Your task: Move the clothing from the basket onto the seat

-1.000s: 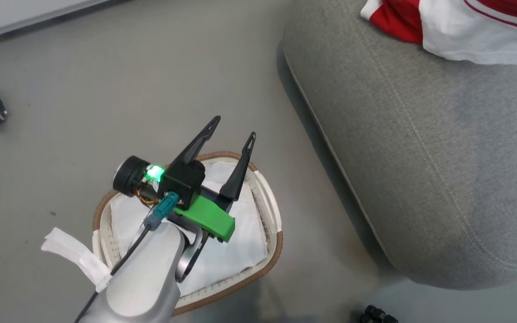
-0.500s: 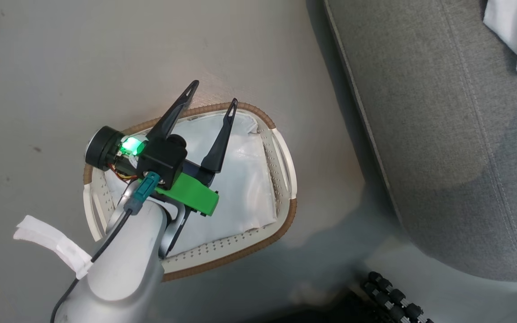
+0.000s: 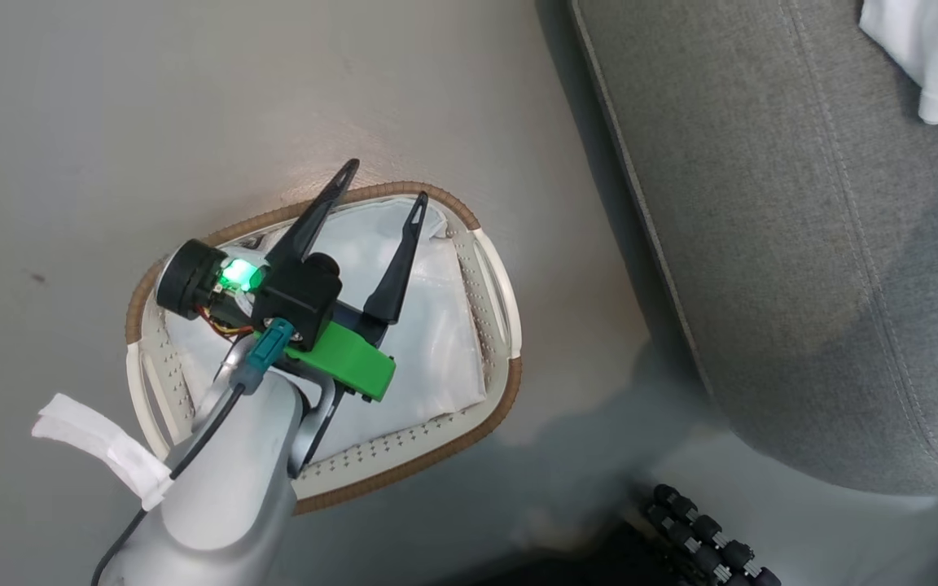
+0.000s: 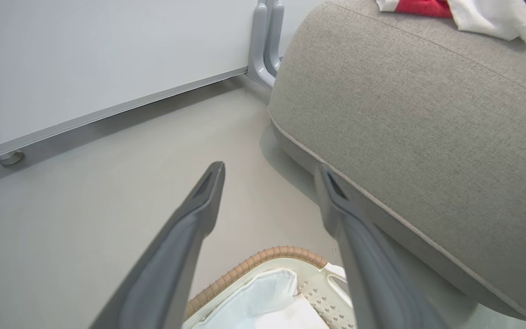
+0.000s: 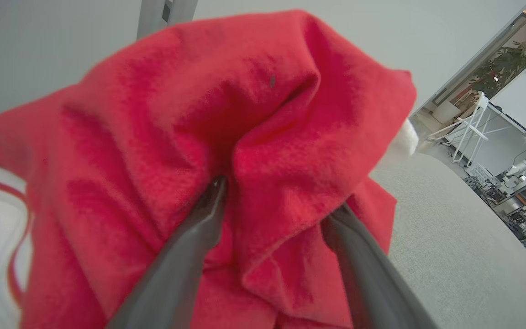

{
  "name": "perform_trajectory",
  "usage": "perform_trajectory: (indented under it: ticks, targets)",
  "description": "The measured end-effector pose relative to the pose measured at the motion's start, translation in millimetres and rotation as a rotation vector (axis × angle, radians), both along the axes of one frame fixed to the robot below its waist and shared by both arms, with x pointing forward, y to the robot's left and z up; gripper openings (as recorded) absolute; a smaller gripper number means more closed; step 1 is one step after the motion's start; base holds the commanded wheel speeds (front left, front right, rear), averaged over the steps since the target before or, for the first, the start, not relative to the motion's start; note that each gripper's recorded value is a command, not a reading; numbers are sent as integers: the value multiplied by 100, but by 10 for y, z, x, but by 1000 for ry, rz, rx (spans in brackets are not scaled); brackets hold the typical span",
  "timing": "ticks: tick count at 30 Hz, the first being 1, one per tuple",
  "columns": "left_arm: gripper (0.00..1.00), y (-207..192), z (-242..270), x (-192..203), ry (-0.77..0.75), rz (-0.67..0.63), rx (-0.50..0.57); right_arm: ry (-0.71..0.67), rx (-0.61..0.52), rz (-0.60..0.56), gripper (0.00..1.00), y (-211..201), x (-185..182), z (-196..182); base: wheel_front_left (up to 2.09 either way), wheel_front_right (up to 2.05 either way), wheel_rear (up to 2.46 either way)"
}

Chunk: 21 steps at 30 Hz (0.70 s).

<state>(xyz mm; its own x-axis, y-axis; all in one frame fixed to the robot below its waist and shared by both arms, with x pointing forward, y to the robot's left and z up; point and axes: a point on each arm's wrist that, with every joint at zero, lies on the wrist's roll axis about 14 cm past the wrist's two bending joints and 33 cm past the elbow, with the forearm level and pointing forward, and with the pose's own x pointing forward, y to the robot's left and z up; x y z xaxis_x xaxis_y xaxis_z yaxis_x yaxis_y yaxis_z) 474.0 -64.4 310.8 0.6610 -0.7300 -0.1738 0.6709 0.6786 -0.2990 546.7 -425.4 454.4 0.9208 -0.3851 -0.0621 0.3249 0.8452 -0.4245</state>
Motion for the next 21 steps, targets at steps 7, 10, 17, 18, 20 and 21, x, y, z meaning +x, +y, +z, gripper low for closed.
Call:
perform_trajectory:
  ticks: [7,10,17,18,20,21]
  targets:
    - [100,-102,251,-79,-17,-19,-21,30,2,21,100,81,-351,46,0,0,0]
    - [100,-154,460,-74,-41,-12,-50,32,5,23,100,85,-505,108,0,0,0]
    - [100,-68,884,-86,-72,59,-99,-47,-16,62,100,151,-664,532,0,0,0]
    - [100,-47,932,-93,-77,69,-103,-65,-19,68,100,163,-667,607,0,0,0]
    - [100,20,1038,-110,-94,91,-101,-101,-18,90,100,228,-671,748,0,0,0]
    - [100,59,1087,-119,-97,106,-104,-114,-15,101,100,271,-676,794,0,0,0]
